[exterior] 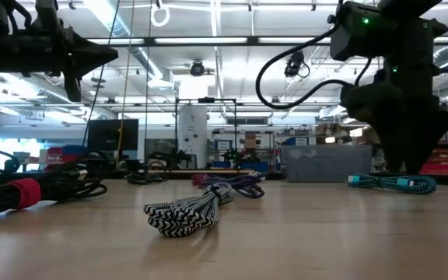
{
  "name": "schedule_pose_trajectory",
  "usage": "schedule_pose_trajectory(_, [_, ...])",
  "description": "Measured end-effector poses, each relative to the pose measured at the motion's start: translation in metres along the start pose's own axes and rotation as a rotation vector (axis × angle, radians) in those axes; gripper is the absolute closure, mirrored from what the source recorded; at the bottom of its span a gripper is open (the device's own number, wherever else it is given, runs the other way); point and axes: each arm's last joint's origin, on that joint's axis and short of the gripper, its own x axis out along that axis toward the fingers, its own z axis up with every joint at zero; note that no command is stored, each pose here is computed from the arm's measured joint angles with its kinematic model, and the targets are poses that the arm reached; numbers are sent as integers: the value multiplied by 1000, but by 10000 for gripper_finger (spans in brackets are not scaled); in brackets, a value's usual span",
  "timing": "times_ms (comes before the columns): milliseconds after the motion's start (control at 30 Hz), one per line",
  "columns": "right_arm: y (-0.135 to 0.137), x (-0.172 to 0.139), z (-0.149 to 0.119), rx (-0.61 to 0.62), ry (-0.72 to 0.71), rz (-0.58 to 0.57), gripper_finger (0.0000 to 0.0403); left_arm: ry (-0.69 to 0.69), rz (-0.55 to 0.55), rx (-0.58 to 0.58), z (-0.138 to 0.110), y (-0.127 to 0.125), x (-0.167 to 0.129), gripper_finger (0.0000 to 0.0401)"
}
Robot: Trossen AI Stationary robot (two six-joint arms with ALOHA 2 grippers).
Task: Pick and place USB-C Cables
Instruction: Put the black and blue charger cable into the black bin
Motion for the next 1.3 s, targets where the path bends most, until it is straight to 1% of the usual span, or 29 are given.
schedule_pose_trajectory(100, [0, 0, 1, 50, -20, -7, 201, 1, 4, 1, 0, 0, 0, 380])
schedule_pose_trajectory(267, [0, 0, 2, 148, -71, -19, 201, 0, 6, 37, 0, 0, 0, 380])
schedule_pose_trajectory(400, [-1, 0, 2, 195, -93, -24, 201, -5, 4, 39, 0, 0, 0, 380])
schedule_pose_trajectory(567, [0, 0, -1, 188, -67, -17, 201, -5, 4, 40, 0, 0, 0, 380])
schedule_pose_trajectory(667, [3, 0, -9, 162, -25, -3, 201, -5, 4, 40, 0, 0, 0, 380])
schedule_pose_trajectory(767, [5, 0, -18, 156, -16, -3, 201, -6, 4, 40, 0, 0, 0, 380])
schedule_pose_trajectory(867, [3, 0, -24, 156, -8, -33, 202, -6, 4, 40, 0, 0, 0, 380])
schedule_pose_trajectory(1000, [-3, 7, -30, 190, -3, -61, 202, -6, 4, 40, 0, 0, 0, 380])
schedule_pose_trajectory(1200, [0, 14, -34, 235, -15, 18, 202, -6, 4, 39, 0, 0, 0, 380])
schedule_pose_trajectory(1300, [0, 14, -32, 228, -42, 23, 202, -6, 4, 39, 0, 0, 0, 380])
